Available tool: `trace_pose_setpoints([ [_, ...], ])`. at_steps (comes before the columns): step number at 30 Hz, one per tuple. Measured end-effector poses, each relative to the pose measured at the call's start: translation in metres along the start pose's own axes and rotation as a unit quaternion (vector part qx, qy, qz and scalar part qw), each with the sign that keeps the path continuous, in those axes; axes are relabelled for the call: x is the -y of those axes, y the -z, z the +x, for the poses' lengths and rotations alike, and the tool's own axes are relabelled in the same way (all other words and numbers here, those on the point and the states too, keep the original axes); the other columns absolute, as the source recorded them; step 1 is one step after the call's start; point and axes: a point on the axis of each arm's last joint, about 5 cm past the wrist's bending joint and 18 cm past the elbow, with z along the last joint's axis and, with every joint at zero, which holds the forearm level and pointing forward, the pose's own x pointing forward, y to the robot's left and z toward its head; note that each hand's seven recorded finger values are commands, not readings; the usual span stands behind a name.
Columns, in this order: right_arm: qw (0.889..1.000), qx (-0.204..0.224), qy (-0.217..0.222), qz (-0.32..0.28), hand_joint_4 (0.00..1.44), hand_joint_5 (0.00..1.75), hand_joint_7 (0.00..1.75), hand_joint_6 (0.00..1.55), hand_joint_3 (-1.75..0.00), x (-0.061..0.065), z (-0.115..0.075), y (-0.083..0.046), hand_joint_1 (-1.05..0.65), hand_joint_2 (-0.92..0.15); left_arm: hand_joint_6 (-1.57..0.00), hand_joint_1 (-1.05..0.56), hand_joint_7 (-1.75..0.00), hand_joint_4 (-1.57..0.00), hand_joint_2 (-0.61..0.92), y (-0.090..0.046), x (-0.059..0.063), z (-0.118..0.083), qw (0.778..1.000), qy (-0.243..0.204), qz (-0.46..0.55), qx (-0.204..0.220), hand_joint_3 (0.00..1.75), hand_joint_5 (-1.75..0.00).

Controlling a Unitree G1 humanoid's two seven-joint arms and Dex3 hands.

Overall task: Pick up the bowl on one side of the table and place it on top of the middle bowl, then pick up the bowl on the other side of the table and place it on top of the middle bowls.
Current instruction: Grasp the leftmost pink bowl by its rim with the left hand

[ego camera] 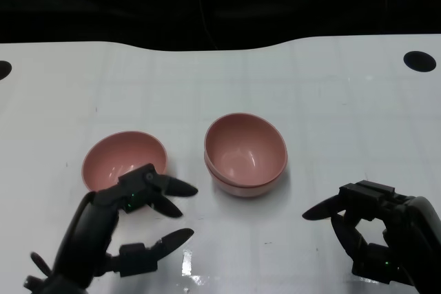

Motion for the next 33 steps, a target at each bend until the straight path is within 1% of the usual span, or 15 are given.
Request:
trace_pose_setpoints([
  [1,1.000,-0.001,-0.002,0.000,0.92,1.74,1.34,0.90,-1.62,0.000,0.000,0.000,-0.04,-0.18,-0.56,-0.39,-0.40,-0.45,0.92,-0.002,-0.002,0.001,1.000,0.003,0.017,0.000,0.06,-0.89],
  [2,1.000,-0.002,-0.002,0.001,0.93,1.74,1.37,0.89,-1.65,-0.001,0.000,0.000,-0.05,-0.17,-0.55,-0.41,-0.36,-0.43,0.92,-0.005,-0.005,0.003,0.999,0.006,0.034,-0.002,0.05,-0.88],
  [3,1.000,-0.003,-0.003,0.001,0.93,1.74,1.39,0.89,-1.66,-0.001,0.000,0.000,-0.05,-0.16,-0.55,-0.42,-0.34,-0.42,0.92,-0.007,-0.007,0.004,0.999,0.007,0.048,-0.003,0.05,-0.88],
  [4,1.000,-0.004,-0.002,0.002,0.95,1.75,1.44,0.87,-1.68,-0.001,0.000,0.000,-0.06,-0.15,-0.50,-0.44,-0.27,-0.36,0.92,-0.009,-0.009,0.005,0.998,0.010,0.064,-0.007,0.04,-0.84],
  [6,1.000,-0.008,-0.001,0.001,0.96,1.75,1.50,0.86,-1.70,-0.002,0.001,0.000,-0.07,-0.14,-0.47,-0.44,-0.18,-0.30,0.92,-0.015,-0.015,0.007,0.995,0.017,0.096,-0.015,0.02,-0.81],
  [9,1.000,-0.014,-0.002,-0.002,0.98,1.75,1.56,0.85,-1.73,-0.003,0.001,0.000,-0.09,-0.12,-0.45,-0.47,-0.11,-0.28,0.92,-0.023,-0.023,0.008,0.988,0.022,0.153,-0.020,0.01,-0.78],
  [12,1.000,-0.022,-0.004,-0.003,0.99,1.75,1.59,0.84,-1.74,-0.004,0.001,0.001,-0.08,-0.10,-0.43,-0.55,-0.06,-0.28,0.92,-0.028,-0.028,0.010,0.973,0.029,0.228,-0.029,0.03,-0.67],
  [13,1.000,-0.024,-0.005,-0.004,0.99,1.75,1.60,0.84,-1.74,-0.004,0.001,0.001,-0.08,-0.10,-0.43,-0.56,-0.04,-0.29,0.92,-0.030,-0.030,0.011,0.965,0.031,0.256,-0.036,0.04,-0.60],
  [16,1.000,-0.030,-0.008,-0.005,1.00,1.75,1.62,0.83,-1.74,-0.004,0.001,0.001,-0.10,-0.10,-0.42,-0.56,-0.01,-0.29,0.91,-0.032,-0.032,0.014,0.941,0.033,0.332,-0.054,0.02,-0.50],
  [21,0.999,-0.040,-0.010,-0.008,0.99,1.75,1.62,0.82,-1.72,-0.005,0.001,0.002,-0.09,-0.11,-0.39,-0.57,0.00,-0.29,0.90,-0.034,-0.031,0.022,0.901,0.045,0.426,-0.072,0.00,-0.48],
  [24,0.999,-0.045,-0.012,-0.011,0.99,1.75,1.61,0.81,-1.70,-0.006,0.001,0.002,-0.09,-0.11,-0.45,-0.57,-0.02,-0.38,0.88,-0.034,-0.030,0.028,0.880,0.054,0.465,-0.080,0.00,-0.46],
  [25,0.999,-0.046,-0.012,-0.012,0.99,1.75,1.61,0.81,-1.70,-0.006,0.001,0.002,-0.09,-0.11,-0.47,-0.56,-0.02,-0.43,0.87,-0.033,-0.029,0.031,0.874,0.058,0.475,-0.083,0.00,-0.42],
  [27,0.999,-0.048,-0.014,-0.012,0.98,1.75,1.60,0.81,-1.69,-0.006,0.001,0.002,-0.09,-0.11,-0.50,-0.56,-0.02,-0.49,0.87,-0.030,-0.026,0.036,0.864,0.069,0.489,-0.093,0.00,-0.37],
  [31,0.999,-0.050,-0.016,-0.011,0.98,1.75,1.59,0.82,-1.69,-0.006,0.001,0.002,-0.09,-0.11,-0.54,-0.55,-0.02,-0.51,0.89,-0.022,-0.022,0.044,0.846,0.104,0.510,-0.117,0.01,-0.33],
  [33,0.999,-0.051,-0.018,-0.011,0.98,1.75,1.58,0.82,-1.68,-0.006,0.001,0.002,-0.09,-0.11,-0.57,-0.54,-0.02,-0.55,0.89,-0.018,-0.019,0.050,0.835,0.127,0.518,-0.132,0.00,-0.27],
])
